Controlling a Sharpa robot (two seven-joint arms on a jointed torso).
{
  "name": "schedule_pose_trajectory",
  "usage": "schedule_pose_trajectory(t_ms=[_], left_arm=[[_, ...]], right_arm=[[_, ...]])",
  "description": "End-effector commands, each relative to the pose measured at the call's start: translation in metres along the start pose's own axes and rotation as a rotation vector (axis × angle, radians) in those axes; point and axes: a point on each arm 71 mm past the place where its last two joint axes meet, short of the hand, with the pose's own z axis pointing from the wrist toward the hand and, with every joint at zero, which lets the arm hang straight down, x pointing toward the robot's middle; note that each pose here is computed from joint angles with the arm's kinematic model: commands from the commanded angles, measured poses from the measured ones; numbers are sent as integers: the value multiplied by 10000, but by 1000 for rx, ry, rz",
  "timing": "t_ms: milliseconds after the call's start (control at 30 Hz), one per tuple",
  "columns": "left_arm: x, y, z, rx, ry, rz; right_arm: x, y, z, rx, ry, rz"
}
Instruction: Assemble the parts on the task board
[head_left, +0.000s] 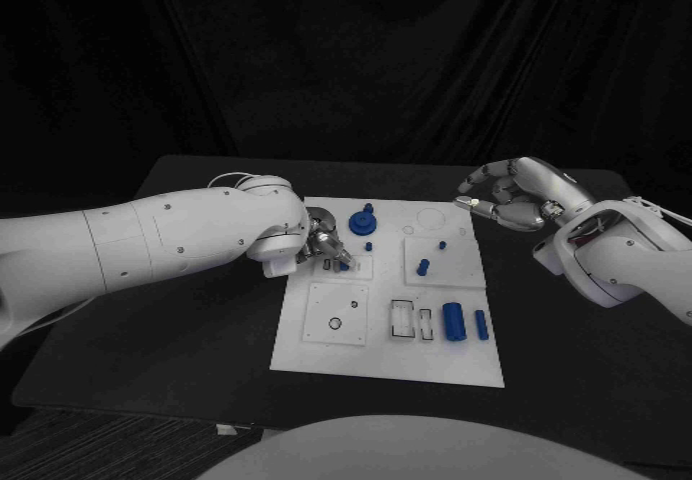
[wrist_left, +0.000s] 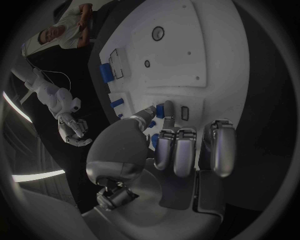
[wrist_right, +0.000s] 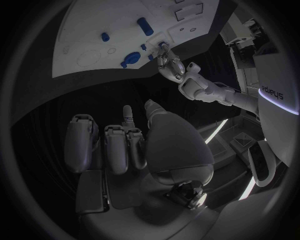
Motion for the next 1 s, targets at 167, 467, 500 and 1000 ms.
schedule_pose_trajectory(t_ms=[167, 467, 500, 1000], left_arm=[[34, -13, 17, 10, 24, 11], [31, 12, 17, -5, 23, 9], [29, 17, 14, -4, 20, 6], [-138, 77, -167, 36, -120, -7]], right_arm=[[15, -15, -9, 18, 8, 1], [20, -24, -20, 20, 10, 1], [20, -26, -22, 20, 10, 1], [0, -54, -50, 27, 3, -1]])
